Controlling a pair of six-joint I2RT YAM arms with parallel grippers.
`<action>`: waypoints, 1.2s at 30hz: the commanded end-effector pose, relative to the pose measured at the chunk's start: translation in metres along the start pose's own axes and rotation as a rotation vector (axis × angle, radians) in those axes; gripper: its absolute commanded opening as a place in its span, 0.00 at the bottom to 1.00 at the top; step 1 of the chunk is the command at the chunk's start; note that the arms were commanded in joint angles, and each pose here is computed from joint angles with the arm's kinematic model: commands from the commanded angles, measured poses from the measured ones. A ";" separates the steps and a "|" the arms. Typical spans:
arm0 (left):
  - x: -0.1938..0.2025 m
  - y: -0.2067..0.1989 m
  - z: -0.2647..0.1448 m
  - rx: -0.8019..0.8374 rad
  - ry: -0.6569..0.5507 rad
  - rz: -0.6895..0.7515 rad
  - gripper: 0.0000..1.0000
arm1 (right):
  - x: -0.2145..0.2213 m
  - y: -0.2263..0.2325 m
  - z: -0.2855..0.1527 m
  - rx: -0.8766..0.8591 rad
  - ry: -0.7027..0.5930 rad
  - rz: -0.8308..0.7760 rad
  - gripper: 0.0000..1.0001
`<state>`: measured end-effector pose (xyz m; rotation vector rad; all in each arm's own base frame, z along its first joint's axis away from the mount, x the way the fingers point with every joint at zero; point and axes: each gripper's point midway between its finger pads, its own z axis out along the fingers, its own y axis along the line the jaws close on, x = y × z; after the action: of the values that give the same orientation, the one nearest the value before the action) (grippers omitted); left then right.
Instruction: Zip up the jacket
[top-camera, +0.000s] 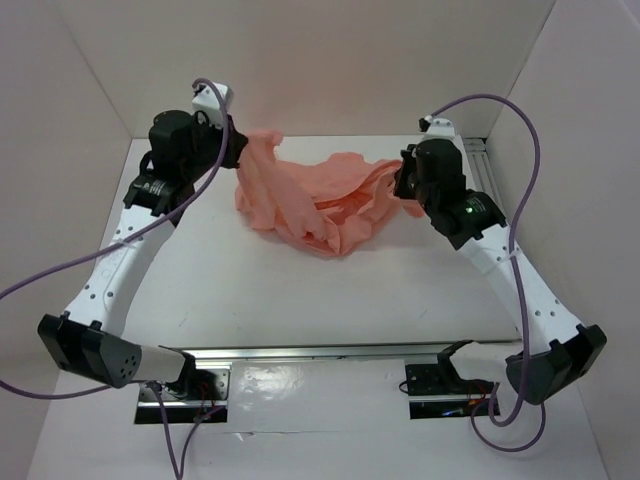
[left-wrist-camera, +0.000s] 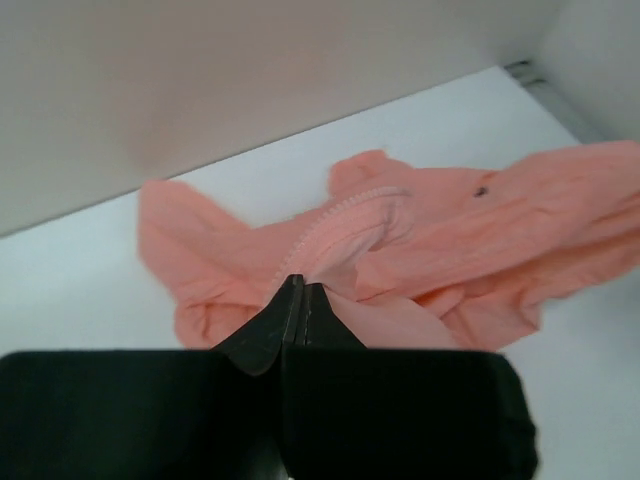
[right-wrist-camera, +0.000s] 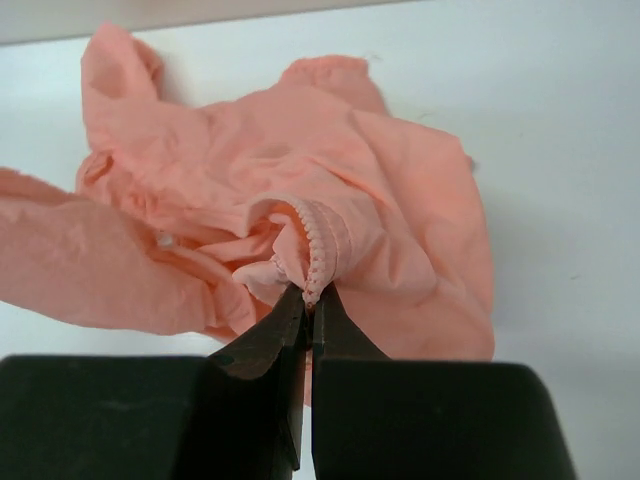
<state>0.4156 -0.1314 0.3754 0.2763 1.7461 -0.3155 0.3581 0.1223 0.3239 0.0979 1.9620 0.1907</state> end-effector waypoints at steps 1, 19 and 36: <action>0.000 -0.072 0.007 0.394 -0.025 0.059 0.00 | 0.071 -0.004 0.014 -0.011 0.211 -0.035 0.02; 0.190 -0.042 -0.070 -0.045 0.448 -0.385 0.67 | 0.145 -0.014 0.009 -0.007 0.409 0.024 0.52; 0.337 -0.041 -0.044 -0.294 0.858 -0.835 0.79 | 0.255 0.102 0.030 -0.330 0.701 -0.186 0.81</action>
<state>0.2903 -0.1274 0.0476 -0.6153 2.7245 -0.4030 0.2828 0.2520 0.0925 -0.3455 2.6289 0.4123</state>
